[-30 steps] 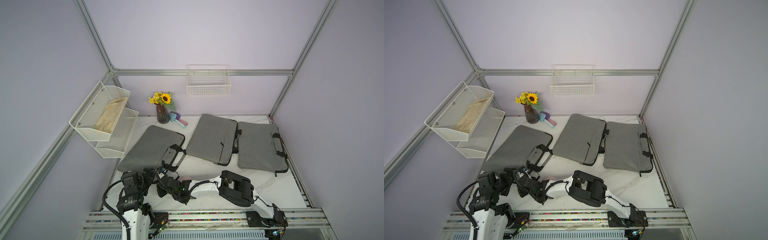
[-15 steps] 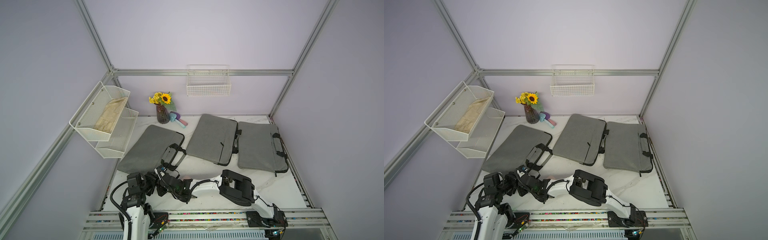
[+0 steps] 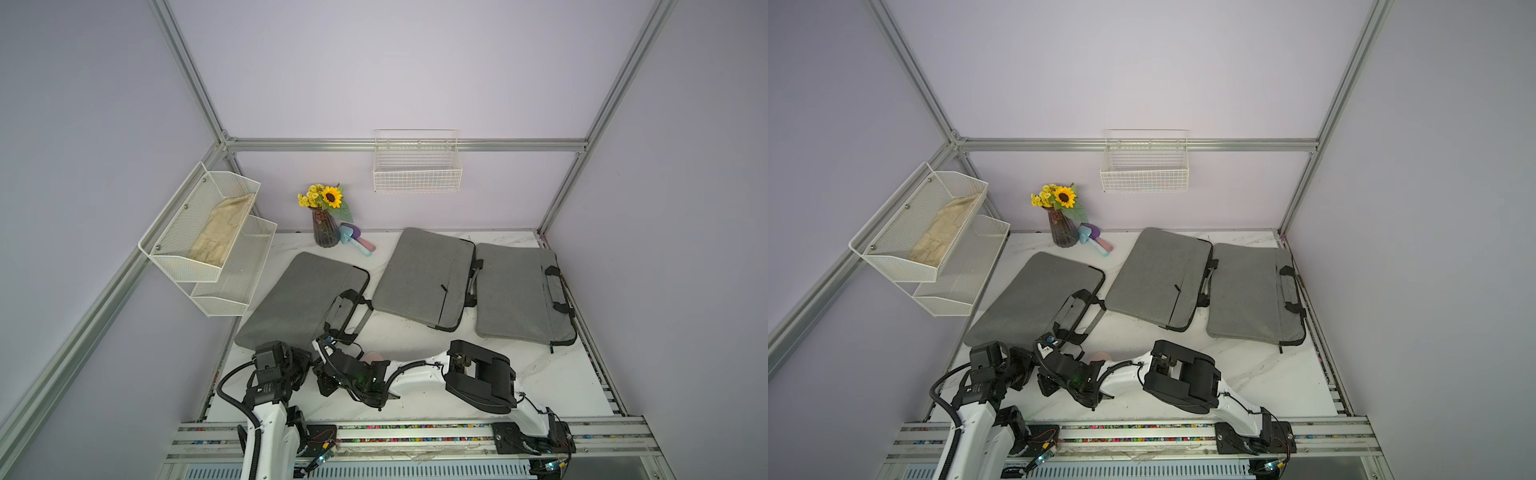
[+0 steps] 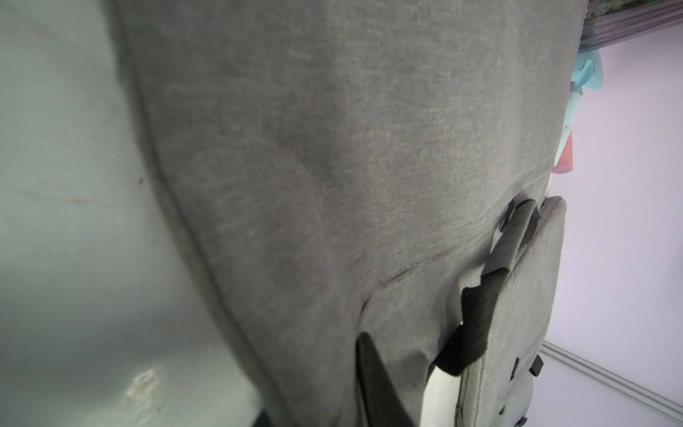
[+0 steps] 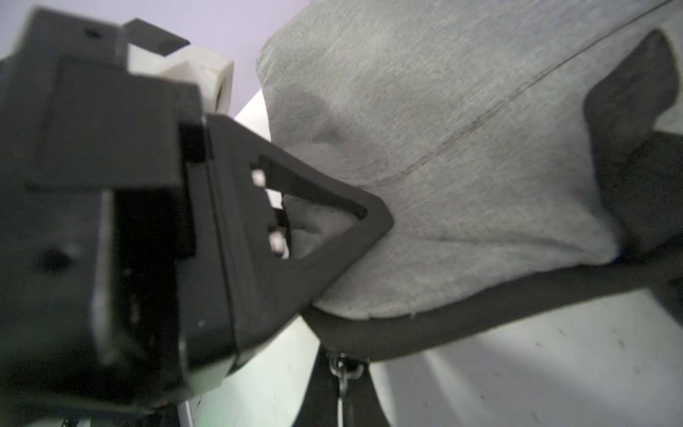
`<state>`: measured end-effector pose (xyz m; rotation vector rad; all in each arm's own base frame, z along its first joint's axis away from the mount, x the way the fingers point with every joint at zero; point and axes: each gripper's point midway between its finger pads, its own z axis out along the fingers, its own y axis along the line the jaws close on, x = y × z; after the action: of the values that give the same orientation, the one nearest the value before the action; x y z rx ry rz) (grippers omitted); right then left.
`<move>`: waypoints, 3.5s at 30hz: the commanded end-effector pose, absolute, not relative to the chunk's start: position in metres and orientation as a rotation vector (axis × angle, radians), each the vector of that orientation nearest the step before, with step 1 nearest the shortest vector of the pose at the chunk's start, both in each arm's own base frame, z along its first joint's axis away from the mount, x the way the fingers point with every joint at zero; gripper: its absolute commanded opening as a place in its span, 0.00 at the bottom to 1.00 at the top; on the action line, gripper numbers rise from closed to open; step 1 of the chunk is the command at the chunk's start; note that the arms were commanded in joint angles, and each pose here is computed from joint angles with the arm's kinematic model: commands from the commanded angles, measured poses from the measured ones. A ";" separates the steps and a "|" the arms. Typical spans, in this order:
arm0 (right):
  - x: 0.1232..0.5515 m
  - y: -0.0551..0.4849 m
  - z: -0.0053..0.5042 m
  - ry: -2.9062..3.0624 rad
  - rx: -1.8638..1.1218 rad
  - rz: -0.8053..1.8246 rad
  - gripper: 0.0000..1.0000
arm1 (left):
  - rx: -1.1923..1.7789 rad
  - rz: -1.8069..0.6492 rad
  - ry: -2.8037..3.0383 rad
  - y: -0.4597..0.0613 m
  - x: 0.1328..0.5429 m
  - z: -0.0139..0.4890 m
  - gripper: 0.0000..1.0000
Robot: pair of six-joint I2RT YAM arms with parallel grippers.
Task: Put the mouse into the laptop bag
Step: Unzip the zipper on the zippered laptop bag.
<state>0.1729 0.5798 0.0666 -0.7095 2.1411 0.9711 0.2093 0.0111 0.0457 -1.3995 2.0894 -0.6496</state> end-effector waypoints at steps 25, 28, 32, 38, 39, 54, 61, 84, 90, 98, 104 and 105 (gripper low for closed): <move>0.304 0.516 0.069 2.205 -0.349 0.660 0.00 | -1.258 -0.626 2.058 0.009 0.195 0.098 0.00; 0.316 0.512 0.072 2.199 -0.334 0.642 0.00 | -1.268 -0.597 2.049 0.011 0.189 0.105 0.00; 0.332 0.511 0.071 2.199 -0.320 0.604 0.00 | -1.306 -0.513 2.025 0.019 0.171 0.116 0.00; 0.354 0.501 0.070 2.200 -0.280 0.531 0.00 | -1.294 -0.522 1.975 0.018 0.163 0.128 0.00; 0.356 0.498 0.072 2.198 -0.269 0.527 0.00 | -1.294 -0.530 1.984 0.017 0.165 0.127 0.00; 0.338 0.452 0.110 2.203 -0.171 0.530 0.00 | -1.336 -0.455 1.996 0.029 0.174 0.115 0.00; 0.355 0.422 0.107 2.203 -0.099 0.421 0.00 | -1.402 -0.339 1.906 0.049 0.166 0.126 0.00; 0.372 0.398 0.162 2.100 -0.059 0.235 0.00 | -1.500 -0.114 1.753 0.101 0.176 0.170 0.00; 0.340 0.421 0.192 2.045 -0.164 0.341 0.00 | -1.478 -0.181 1.778 0.105 0.200 0.175 0.00; 0.319 0.412 0.232 1.994 -0.166 0.323 0.00 | -1.540 -0.213 1.804 0.113 0.210 0.139 0.00; 0.315 0.369 0.198 2.051 -0.087 0.229 0.00 | -1.560 -0.175 1.846 0.123 0.216 0.128 0.00; 0.316 0.359 0.191 2.068 -0.066 0.226 0.00 | -1.554 -0.182 1.853 0.124 0.220 0.127 0.00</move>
<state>0.2693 0.4461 0.1478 -0.4146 2.1824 0.4626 0.2254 0.0280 0.1246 -1.4366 2.0928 -0.7132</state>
